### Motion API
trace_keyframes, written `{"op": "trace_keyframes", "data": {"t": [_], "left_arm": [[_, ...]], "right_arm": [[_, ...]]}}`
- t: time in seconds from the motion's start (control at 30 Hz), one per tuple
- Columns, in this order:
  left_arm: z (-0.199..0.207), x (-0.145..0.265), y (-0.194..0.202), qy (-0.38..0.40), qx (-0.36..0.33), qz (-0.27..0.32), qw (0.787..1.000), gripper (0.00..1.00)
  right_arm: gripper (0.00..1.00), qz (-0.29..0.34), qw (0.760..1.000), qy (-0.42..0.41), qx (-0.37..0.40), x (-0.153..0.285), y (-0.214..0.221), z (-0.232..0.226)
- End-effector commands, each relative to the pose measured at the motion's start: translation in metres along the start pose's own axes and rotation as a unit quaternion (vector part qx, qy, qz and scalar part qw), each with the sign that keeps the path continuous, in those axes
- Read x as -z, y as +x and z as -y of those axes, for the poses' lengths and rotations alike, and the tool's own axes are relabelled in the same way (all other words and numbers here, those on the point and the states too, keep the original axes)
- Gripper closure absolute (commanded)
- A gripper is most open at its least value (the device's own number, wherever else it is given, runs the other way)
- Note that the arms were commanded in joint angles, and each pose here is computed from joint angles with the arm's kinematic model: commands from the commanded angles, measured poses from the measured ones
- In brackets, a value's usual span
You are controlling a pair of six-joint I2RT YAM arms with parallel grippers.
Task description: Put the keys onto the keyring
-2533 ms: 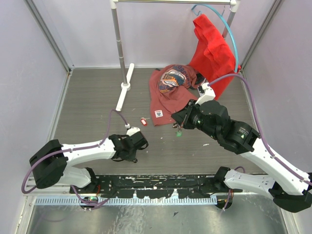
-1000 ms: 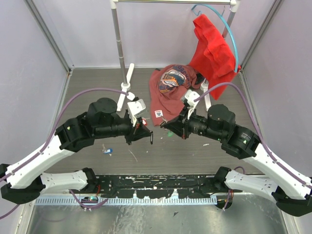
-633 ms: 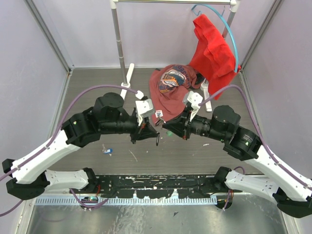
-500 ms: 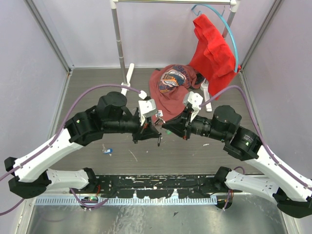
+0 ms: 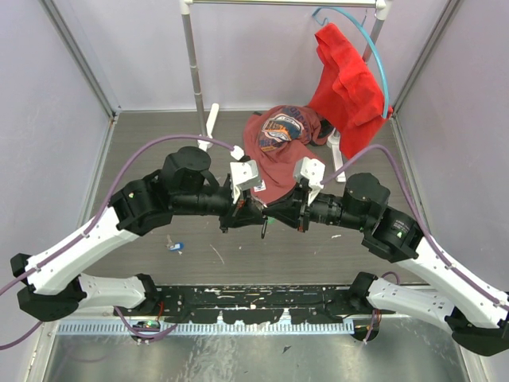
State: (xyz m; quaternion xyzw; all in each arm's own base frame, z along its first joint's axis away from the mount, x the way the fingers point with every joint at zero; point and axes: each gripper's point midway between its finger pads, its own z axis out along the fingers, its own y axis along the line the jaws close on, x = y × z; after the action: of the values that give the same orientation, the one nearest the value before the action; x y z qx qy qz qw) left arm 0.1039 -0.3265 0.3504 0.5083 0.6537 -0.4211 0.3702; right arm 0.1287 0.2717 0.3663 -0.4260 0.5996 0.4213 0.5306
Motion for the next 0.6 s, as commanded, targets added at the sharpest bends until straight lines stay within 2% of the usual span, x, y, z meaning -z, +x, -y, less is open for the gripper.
{"op": "trace_keyframes", "data": {"t": [0.0,0.37,0.57], "left_arm": [[0.0,0.007,-0.018,-0.013,-0.009,0.036,0.999,1.0],[-0.01,0.003,-0.008,-0.039,0.017,0.027,0.999,1.0],[-0.012,0.005,-0.013,-0.048,0.019,0.041,0.998,1.0]], "right_arm": [[1.0,0.051,0.998,-0.014,0.035,0.007,-0.028,-0.007],[1.0,0.067,0.997,-0.023,0.042,0.013,-0.036,-0.013],[1.0,0.06,0.997,-0.034,0.04,0.012,-0.033,-0.016]]}}
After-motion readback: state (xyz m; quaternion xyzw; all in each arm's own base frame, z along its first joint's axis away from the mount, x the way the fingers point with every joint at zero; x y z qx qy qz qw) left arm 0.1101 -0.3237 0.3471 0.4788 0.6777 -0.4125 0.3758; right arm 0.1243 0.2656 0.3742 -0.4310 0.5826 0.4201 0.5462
